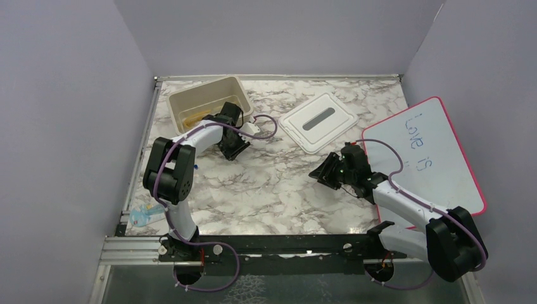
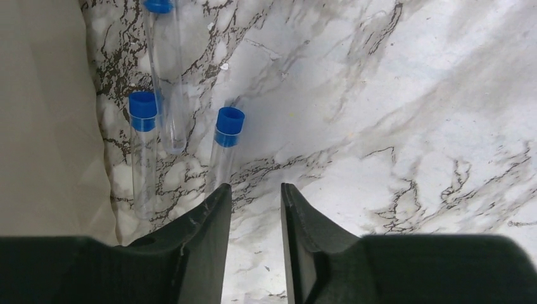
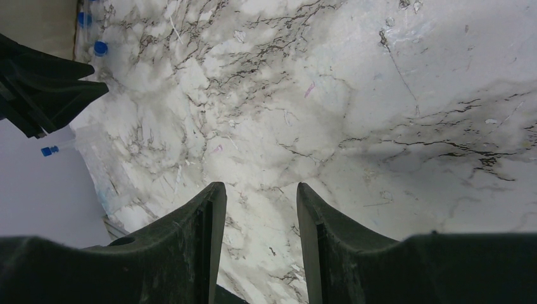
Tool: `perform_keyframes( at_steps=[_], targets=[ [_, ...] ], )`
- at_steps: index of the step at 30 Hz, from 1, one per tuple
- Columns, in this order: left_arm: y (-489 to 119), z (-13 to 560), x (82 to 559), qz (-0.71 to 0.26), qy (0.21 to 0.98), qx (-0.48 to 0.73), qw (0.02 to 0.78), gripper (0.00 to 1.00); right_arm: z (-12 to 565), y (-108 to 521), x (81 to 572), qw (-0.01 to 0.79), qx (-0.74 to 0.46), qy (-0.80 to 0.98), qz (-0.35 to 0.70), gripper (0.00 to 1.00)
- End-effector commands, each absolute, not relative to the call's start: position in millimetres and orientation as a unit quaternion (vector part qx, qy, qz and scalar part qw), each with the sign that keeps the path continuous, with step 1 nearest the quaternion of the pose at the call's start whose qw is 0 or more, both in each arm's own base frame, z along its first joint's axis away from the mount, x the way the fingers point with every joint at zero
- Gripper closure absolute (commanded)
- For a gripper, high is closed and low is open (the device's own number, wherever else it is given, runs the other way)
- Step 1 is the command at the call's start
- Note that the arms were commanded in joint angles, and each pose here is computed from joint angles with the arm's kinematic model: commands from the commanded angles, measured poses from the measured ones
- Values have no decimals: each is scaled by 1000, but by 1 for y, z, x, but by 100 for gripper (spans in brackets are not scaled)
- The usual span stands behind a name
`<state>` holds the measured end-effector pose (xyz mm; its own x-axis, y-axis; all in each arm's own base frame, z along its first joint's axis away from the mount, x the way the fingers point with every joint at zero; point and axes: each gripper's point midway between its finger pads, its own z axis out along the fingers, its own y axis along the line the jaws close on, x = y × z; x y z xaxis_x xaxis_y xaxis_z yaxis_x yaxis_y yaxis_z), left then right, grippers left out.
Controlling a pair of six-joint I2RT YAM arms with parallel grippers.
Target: Organize the chemistry lab equipment
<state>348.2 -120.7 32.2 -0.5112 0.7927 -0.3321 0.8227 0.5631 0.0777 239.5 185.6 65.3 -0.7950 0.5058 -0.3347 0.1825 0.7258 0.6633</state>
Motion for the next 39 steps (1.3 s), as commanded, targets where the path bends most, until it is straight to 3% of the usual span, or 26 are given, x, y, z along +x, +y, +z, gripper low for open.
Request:
perform_keyframes(
  at_steps=[1,12,21,31,39],
  targets=[
    [-122,35,348,-48,870,463,163,59,72,186,241,260,188,892,319,51],
    [-129,67,354,-41,851,477,215,56,72,186,241,259,189,892,320,51],
    [-96,58,377,68,864,451,214,54,70,187,240,257,188,892,321,51],
    [-102,39,372,43,864,462,196,55,72,185,240,261,190,892,318,51],
    [-109,26,360,11,865,471,175,63,73,185,240,261,189,891,318,51]
  ],
)
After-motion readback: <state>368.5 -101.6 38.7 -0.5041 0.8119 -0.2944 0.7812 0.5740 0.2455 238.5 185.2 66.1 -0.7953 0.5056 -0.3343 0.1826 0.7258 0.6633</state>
